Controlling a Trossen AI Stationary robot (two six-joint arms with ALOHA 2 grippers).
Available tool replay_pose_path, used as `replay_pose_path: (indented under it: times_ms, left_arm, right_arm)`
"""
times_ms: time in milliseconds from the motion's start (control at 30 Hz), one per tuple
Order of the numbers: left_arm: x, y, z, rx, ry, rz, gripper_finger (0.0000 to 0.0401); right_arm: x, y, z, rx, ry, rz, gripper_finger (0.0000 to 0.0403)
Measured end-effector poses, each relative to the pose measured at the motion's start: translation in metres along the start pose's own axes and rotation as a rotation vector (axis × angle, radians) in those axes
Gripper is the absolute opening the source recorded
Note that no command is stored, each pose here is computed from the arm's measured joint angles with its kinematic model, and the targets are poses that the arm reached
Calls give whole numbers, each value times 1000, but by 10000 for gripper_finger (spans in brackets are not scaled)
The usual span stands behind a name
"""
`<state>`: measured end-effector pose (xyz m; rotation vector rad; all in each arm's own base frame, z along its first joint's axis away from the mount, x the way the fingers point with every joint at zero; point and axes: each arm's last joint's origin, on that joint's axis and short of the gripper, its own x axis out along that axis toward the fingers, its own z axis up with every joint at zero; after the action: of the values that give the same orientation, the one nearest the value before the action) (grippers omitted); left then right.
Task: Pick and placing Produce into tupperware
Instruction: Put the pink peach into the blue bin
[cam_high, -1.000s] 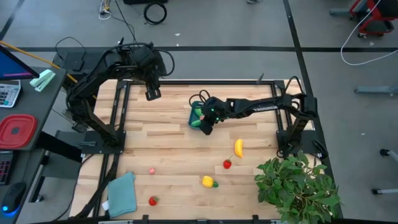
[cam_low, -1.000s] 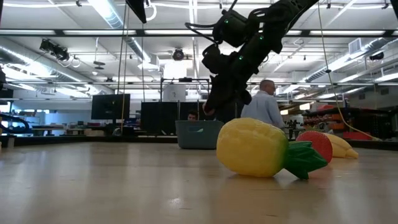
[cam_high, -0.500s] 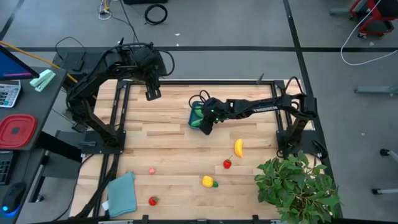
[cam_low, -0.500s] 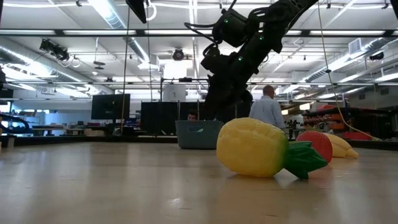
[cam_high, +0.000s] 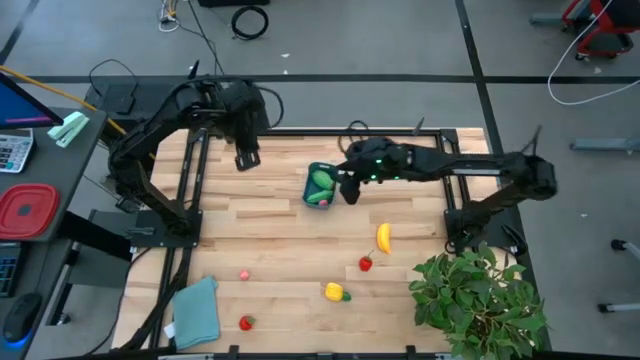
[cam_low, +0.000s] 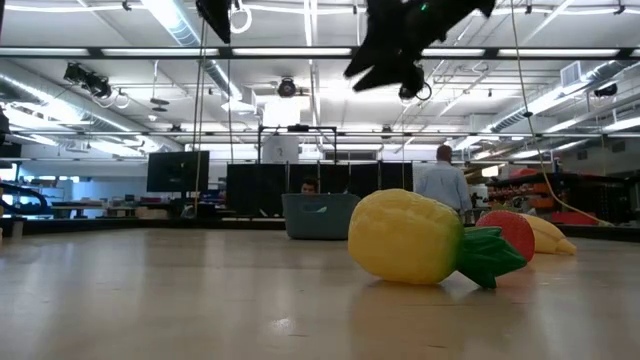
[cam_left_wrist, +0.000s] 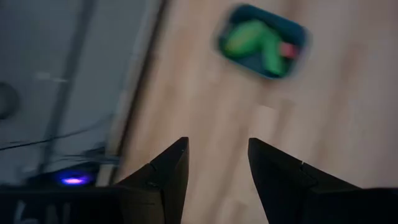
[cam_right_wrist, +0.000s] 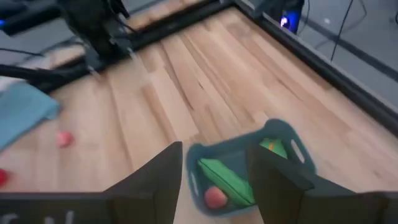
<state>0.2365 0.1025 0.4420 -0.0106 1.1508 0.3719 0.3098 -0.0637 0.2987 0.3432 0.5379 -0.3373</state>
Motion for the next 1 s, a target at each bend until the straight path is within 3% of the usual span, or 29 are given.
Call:
replay_pose_path:
  times_ms: [100,300,533,633,800,1000]
  left_arm:
    - [20,-12,-2,-5,70,-99,172]
    - [79,-50,-24,-41,345,-138,172]
    - [131,-94,-73,-121,658,-85,172]
    - [142,-116,-93,-103,765,-133,172]
    - [138,-150,-119,-72,820,-113,172]
    - [125,-193,-135,-49,689,-123,172]
  right_arm:
    - [-28,4,6,-4,-40,20,183]
    - [-66,8,3,-21,-31,18,182]
    - [-78,10,-14,-70,75,-119,183]
    - [-77,10,-21,-75,122,-185,183]
    - [-73,12,-25,-85,132,-246,183]
    - [-72,12,-25,-60,124,-262,183]
